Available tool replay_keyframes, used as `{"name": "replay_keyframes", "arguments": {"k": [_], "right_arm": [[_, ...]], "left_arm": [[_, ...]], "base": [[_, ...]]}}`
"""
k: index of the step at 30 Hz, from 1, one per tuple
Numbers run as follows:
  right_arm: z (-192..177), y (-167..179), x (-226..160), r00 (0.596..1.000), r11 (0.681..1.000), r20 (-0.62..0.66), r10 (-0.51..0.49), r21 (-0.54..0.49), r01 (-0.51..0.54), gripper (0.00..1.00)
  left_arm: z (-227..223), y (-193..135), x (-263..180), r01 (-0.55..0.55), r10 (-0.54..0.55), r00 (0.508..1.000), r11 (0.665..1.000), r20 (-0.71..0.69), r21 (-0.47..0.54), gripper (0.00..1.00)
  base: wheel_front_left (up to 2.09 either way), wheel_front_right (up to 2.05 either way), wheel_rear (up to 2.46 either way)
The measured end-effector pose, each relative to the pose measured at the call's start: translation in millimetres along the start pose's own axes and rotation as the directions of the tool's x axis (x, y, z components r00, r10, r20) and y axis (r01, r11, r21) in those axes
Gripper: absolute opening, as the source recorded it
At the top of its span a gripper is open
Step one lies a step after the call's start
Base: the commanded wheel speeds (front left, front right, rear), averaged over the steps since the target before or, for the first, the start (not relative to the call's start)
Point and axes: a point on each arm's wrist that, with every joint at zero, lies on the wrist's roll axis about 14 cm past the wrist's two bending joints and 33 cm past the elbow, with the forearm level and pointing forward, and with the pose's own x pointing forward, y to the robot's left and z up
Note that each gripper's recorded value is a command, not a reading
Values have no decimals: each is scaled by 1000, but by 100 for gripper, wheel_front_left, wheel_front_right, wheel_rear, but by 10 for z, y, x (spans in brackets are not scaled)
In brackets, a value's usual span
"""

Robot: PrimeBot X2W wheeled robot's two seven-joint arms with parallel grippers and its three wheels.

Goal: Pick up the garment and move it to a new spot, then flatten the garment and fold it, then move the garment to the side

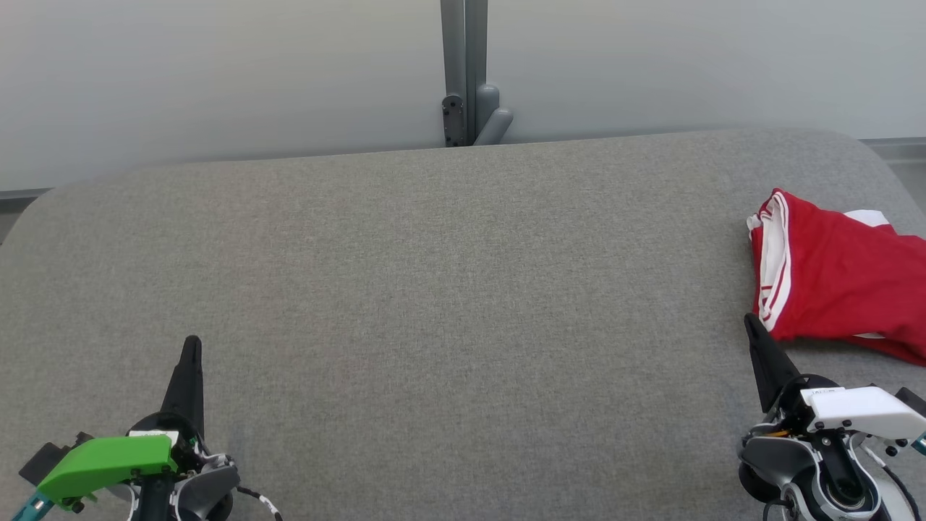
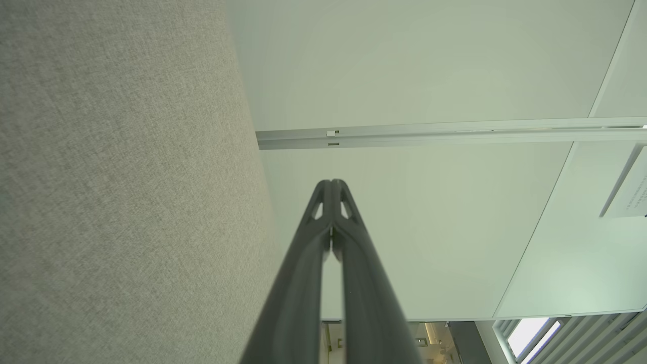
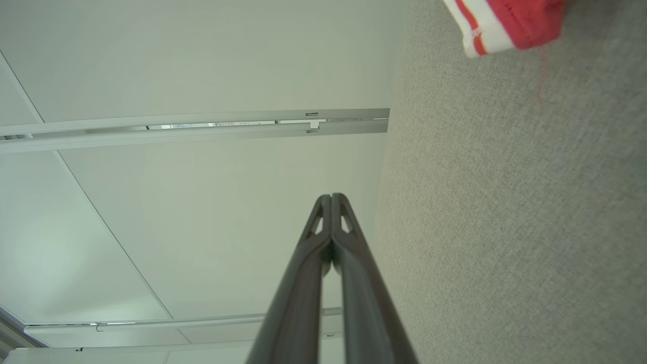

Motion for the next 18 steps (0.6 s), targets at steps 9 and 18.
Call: {"name": "replay_keyframes", "arguments": {"k": [9, 18], "right_arm": [[1, 0, 0, 1000, 1000, 0, 0, 0, 0, 0], [1, 0, 0, 1000, 1000, 1, 0, 0, 0, 0]], "left_arm": [[0, -1, 0, 0, 0, 1000, 1000, 0, 0, 0], [0, -1, 0, 0, 0, 1000, 1000, 0, 0, 0]], "base": [[0, 0, 0], [0, 0, 0]]}}
